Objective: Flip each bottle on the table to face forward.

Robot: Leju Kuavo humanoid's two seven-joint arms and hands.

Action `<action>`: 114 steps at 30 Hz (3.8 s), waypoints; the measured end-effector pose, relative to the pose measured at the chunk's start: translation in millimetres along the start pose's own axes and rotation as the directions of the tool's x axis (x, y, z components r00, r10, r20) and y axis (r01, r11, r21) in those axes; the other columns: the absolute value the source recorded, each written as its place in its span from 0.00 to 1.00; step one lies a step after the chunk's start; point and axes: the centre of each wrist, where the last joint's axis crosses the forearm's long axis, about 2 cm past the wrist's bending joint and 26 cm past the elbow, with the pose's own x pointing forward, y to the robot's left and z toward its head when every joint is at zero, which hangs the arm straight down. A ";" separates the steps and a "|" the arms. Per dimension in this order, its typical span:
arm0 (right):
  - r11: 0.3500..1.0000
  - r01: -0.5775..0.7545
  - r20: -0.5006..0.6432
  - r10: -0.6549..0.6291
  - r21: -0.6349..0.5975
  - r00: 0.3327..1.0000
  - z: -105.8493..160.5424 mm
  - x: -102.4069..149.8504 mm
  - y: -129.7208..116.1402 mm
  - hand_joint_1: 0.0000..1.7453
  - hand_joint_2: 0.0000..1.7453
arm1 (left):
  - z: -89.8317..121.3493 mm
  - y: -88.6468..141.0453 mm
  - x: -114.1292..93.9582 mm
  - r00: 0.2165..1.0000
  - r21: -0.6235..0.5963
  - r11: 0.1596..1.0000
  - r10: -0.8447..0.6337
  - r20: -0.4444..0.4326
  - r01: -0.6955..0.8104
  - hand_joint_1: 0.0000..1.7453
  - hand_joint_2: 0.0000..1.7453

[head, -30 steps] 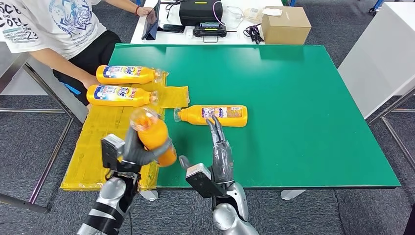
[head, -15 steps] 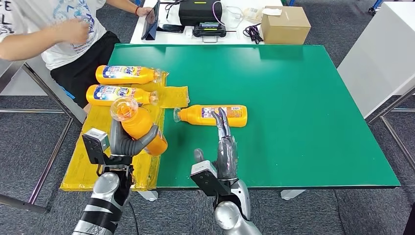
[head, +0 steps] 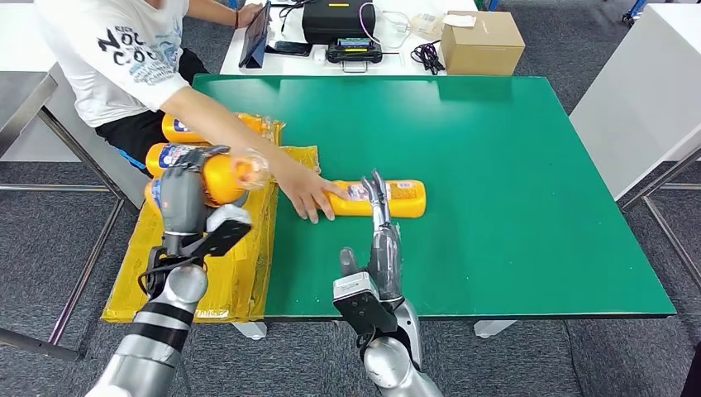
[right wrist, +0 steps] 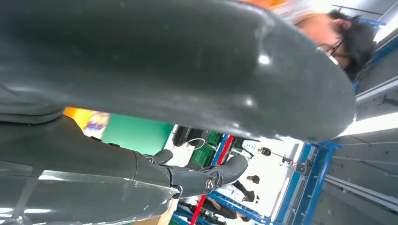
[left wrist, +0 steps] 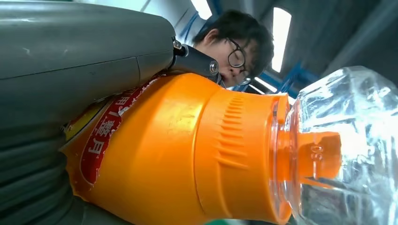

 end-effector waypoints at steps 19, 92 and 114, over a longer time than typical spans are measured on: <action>0.998 0.043 0.001 -0.043 0.034 0.999 -0.7 2.9 3.7 0.00 0.00 | 8.3 -8.1 -64.3 0.910 -0.289 0.869 -0.415 0.013 0.401 1.00 1.00; 0.982 0.135 -0.039 -0.131 0.131 0.991 0.4 -2.4 11.2 0.00 0.00 | 63.6 -20.9 -100.5 0.857 -0.538 0.682 0.285 -0.429 -0.496 0.00 1.00; 0.979 0.132 -0.063 -0.123 0.155 0.990 3.9 -8.5 14.9 0.00 0.00 | 73.6 -19.8 -91.1 0.753 -0.282 0.720 0.490 -0.440 -0.634 0.00 1.00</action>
